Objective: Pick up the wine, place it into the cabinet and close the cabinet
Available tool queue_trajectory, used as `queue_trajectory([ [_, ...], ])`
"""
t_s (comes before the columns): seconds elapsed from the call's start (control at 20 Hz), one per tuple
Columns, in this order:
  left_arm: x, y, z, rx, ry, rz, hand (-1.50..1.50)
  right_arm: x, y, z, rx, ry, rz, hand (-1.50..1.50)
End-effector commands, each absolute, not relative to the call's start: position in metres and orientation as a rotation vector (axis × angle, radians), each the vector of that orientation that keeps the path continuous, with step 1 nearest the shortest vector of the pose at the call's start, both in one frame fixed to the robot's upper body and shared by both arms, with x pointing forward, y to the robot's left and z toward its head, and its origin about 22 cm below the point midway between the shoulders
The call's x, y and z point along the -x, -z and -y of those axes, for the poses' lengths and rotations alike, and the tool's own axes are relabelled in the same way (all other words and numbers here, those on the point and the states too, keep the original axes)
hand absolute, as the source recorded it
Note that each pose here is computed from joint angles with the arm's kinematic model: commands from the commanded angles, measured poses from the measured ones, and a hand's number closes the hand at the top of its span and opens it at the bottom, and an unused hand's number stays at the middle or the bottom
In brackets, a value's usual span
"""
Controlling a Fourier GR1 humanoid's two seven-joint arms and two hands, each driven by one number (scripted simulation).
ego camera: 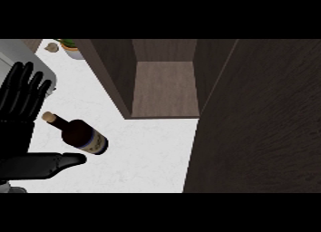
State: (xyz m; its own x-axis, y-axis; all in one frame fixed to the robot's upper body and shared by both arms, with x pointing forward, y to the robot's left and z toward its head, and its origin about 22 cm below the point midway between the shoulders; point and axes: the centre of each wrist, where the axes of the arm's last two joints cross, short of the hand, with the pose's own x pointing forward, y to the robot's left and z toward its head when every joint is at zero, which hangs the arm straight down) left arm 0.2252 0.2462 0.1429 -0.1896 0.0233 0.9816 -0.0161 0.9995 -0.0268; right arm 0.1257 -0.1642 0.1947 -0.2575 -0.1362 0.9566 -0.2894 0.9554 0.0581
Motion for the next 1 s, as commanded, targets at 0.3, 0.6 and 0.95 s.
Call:
queue_trajectory([
  [0.3,-0.219,-0.074,-0.258,-0.057,-0.076,1.726,-1.50,-0.087,-0.219,0.178,-0.269,-0.131,1.943,-1.50],
  [0.6,-0.224,-0.045,-0.274,-0.112,-0.060,1.716,-1.50,-0.093,-0.221,0.171,-0.263,-0.123,1.934,-1.50],
  [0.95,-0.218,-0.016,-0.299,-0.098,-0.082,1.666,-1.50,-0.087,-0.221,0.176,-0.267,-0.160,1.938,-1.50],
])
